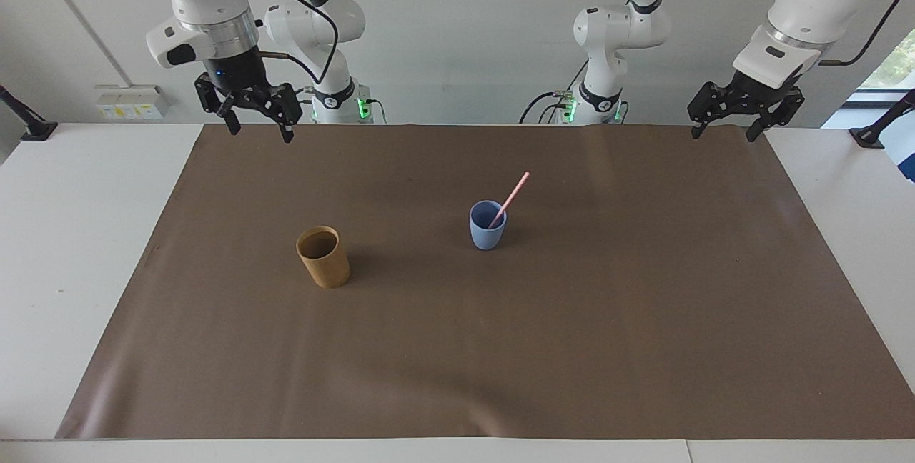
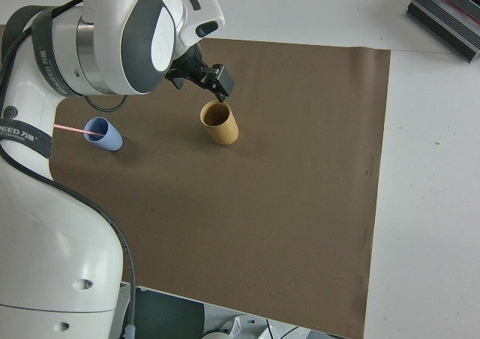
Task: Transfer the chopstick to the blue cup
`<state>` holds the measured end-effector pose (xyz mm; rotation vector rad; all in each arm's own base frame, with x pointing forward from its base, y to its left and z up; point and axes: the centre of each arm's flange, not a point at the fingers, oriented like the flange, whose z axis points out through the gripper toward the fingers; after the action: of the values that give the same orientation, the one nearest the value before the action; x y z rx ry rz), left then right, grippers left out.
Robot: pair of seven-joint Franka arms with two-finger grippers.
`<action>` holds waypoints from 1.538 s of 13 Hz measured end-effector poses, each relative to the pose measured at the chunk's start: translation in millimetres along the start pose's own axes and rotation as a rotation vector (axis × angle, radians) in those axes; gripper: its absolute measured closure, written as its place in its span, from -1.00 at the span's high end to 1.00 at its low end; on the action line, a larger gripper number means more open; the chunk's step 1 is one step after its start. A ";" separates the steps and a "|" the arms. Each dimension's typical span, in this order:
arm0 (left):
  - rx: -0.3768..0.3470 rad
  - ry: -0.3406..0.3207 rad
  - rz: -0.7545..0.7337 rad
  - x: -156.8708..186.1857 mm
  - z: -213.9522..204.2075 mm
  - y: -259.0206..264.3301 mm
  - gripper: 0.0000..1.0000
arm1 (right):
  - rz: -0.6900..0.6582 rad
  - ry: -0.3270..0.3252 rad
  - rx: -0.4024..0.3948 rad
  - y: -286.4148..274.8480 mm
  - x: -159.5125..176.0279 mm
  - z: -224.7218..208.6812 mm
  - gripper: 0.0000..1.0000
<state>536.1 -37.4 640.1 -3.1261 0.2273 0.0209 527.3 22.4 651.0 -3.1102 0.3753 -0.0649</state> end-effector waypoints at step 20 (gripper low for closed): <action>0.000 -0.003 -0.001 -0.1 1.0 -0.1 1.00 | -0.114 -0.050 -0.042 37.3 -0.8 -16.8 1.00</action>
<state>536.0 -37.3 639.1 -3.1261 0.2262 0.0250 516.9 -13.7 667.3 -3.1648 0.2000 0.0204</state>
